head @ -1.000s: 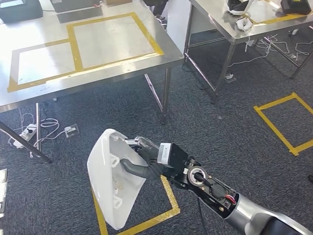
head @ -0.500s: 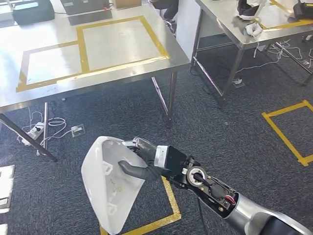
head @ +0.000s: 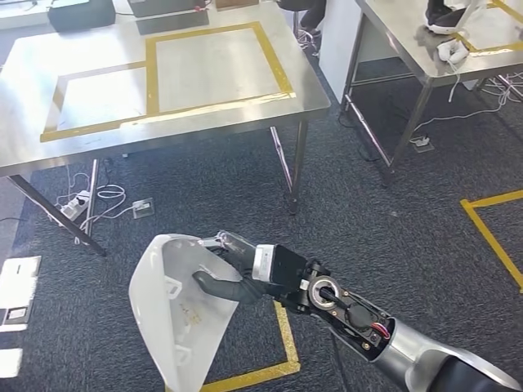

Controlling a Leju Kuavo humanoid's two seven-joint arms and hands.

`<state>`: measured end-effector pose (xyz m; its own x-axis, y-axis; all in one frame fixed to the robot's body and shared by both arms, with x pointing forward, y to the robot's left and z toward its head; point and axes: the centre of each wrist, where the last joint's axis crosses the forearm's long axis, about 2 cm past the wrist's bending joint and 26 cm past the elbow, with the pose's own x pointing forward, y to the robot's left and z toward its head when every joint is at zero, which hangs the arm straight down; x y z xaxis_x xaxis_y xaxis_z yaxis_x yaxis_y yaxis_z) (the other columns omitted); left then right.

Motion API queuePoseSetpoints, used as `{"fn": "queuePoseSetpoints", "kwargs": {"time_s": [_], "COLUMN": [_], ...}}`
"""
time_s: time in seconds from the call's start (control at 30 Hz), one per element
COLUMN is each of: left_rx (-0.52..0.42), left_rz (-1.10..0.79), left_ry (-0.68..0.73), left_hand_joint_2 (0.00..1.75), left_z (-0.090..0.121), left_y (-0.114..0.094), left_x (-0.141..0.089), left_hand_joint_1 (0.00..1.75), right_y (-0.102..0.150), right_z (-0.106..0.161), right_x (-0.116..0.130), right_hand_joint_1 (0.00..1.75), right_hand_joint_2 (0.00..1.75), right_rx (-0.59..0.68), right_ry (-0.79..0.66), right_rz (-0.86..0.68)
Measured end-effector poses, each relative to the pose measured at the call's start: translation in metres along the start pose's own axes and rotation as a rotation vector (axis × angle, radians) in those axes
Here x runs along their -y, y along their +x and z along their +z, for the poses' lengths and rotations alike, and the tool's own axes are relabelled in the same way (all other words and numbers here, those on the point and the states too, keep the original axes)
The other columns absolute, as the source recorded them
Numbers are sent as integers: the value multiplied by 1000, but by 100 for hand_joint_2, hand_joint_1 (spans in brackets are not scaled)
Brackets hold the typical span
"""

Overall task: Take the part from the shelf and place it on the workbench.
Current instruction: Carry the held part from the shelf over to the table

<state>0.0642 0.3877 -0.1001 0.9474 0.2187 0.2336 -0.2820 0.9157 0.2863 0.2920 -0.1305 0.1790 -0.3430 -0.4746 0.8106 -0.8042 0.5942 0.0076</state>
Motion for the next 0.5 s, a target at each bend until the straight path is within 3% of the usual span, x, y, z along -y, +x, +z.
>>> {"fn": "queuePoseSetpoints", "kwargs": {"time_s": [0.5], "left_rx": [-4], "left_rz": [8], "left_ry": [5], "left_hand_joint_2": [175], "left_z": [0], "left_y": [0], "left_x": [-2], "left_hand_joint_1": [0], "right_y": [0], "right_z": [0], "right_x": [-1], "right_hand_joint_1": [175], "right_hand_joint_2": [175], "right_rx": [9], "right_ry": [3], "right_rz": [-22]}}
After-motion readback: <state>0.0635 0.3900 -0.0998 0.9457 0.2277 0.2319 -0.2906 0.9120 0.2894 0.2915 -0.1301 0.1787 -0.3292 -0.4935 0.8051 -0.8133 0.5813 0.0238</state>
